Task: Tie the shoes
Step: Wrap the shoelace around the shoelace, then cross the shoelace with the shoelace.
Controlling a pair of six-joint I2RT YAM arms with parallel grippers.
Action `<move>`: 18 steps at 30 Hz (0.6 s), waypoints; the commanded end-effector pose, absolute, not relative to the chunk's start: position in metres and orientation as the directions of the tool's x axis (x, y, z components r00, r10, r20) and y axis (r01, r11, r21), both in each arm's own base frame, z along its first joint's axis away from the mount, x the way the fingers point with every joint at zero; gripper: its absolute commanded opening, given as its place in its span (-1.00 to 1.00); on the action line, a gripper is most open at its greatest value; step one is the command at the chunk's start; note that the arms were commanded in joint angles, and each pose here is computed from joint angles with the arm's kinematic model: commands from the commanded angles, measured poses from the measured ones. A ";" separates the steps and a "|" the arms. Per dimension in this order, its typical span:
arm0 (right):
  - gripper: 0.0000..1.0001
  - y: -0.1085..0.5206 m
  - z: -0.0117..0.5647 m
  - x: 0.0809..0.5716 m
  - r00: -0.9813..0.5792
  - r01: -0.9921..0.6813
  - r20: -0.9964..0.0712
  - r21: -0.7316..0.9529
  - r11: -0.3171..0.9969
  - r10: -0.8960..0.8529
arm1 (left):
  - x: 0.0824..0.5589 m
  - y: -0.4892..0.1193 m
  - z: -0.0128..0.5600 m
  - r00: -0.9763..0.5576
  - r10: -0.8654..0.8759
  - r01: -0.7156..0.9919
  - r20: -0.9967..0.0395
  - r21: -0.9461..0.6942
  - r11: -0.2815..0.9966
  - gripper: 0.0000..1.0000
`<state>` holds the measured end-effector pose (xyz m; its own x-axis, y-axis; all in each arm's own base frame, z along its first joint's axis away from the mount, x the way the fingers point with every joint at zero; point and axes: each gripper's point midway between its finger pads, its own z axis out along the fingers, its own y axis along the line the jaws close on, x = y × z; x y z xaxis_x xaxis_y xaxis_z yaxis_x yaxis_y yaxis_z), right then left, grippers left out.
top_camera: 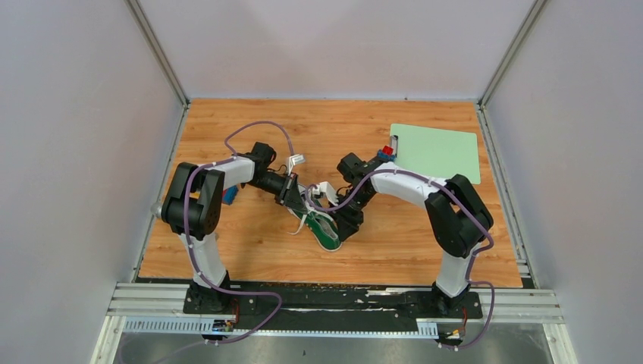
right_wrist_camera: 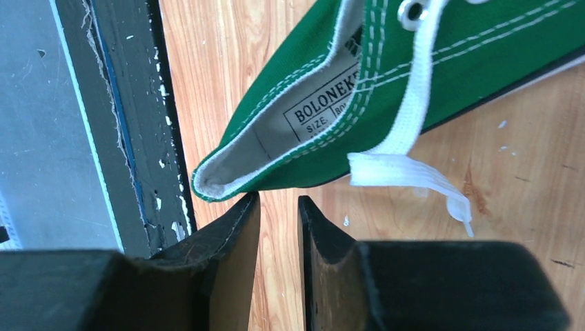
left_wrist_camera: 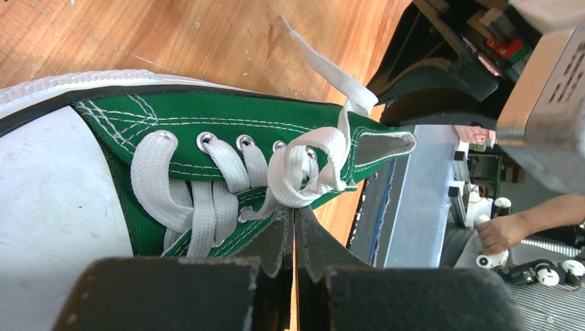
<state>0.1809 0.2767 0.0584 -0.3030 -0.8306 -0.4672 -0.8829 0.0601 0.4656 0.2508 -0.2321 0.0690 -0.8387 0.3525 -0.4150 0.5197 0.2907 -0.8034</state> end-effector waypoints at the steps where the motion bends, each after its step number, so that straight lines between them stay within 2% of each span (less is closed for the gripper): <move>1: -0.46 0.288 0.068 0.186 -0.330 -0.884 -0.527 0.463 0.061 -0.783 | 0.256 -0.232 0.072 -0.797 0.374 0.584 -0.474 -0.763 0.277 -1.00; 9: -0.53 0.327 0.073 0.192 -0.358 -0.867 -0.529 0.494 0.064 -0.769 | 0.257 -0.233 0.073 -0.794 0.375 0.587 -0.478 -0.763 0.270 -1.00; 15: -0.48 0.285 0.093 0.195 -0.314 -0.896 -0.530 0.440 0.062 -0.787 | 0.257 -0.232 0.075 -0.786 0.383 0.597 -0.486 -0.758 0.262 -1.00; 18: -0.45 0.272 0.119 0.201 -0.291 -0.908 -0.576 0.418 0.031 -0.764 | 0.258 -0.232 0.077 -0.774 0.389 0.612 -0.500 -0.748 0.256 -1.00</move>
